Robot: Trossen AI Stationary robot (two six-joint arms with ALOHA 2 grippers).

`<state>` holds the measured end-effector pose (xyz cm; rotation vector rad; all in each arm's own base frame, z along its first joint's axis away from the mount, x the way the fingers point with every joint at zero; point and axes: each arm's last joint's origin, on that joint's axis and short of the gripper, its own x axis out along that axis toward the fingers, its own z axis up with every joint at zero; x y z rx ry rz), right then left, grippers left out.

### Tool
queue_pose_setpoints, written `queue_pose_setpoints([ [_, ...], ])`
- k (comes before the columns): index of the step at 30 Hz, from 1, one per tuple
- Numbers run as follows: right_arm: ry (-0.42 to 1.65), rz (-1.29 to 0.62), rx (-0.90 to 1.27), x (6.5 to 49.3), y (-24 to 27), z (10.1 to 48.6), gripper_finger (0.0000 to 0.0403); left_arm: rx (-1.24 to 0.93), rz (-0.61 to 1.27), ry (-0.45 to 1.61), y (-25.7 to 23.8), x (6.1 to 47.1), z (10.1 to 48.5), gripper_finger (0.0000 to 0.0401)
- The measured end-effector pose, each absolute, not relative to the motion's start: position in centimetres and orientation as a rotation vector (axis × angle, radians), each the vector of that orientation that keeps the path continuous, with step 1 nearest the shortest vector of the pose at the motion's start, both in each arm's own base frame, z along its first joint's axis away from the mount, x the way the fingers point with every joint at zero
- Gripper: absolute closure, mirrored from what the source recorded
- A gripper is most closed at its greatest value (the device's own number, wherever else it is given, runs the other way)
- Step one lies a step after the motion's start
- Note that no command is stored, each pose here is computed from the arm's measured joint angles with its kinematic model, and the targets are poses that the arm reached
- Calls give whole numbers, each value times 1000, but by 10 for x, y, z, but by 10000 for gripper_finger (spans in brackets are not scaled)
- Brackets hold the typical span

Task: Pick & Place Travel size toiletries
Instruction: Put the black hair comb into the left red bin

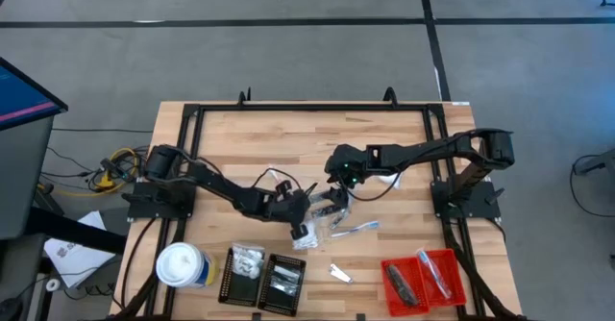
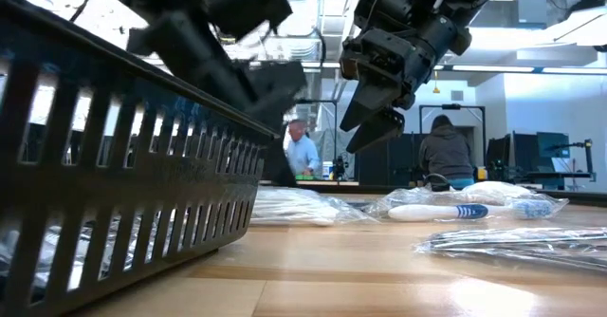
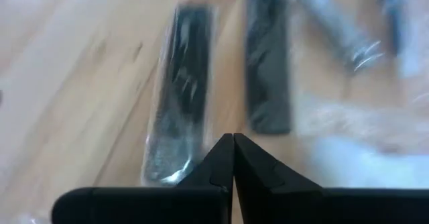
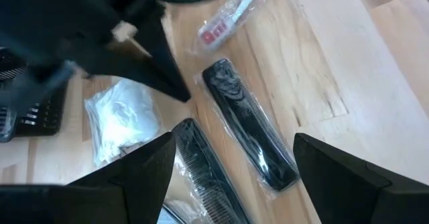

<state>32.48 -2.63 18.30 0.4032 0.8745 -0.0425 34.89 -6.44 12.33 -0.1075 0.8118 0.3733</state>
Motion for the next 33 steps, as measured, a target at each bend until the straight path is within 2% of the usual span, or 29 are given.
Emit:
queue_pose_setpoints([
  [6,871,-45,408,325,-26,183,108,-120,413,784,-54,353,125,400],
  [33,859,-46,416,326,-26,184,107,-168,365,825,-56,357,105,400],
])
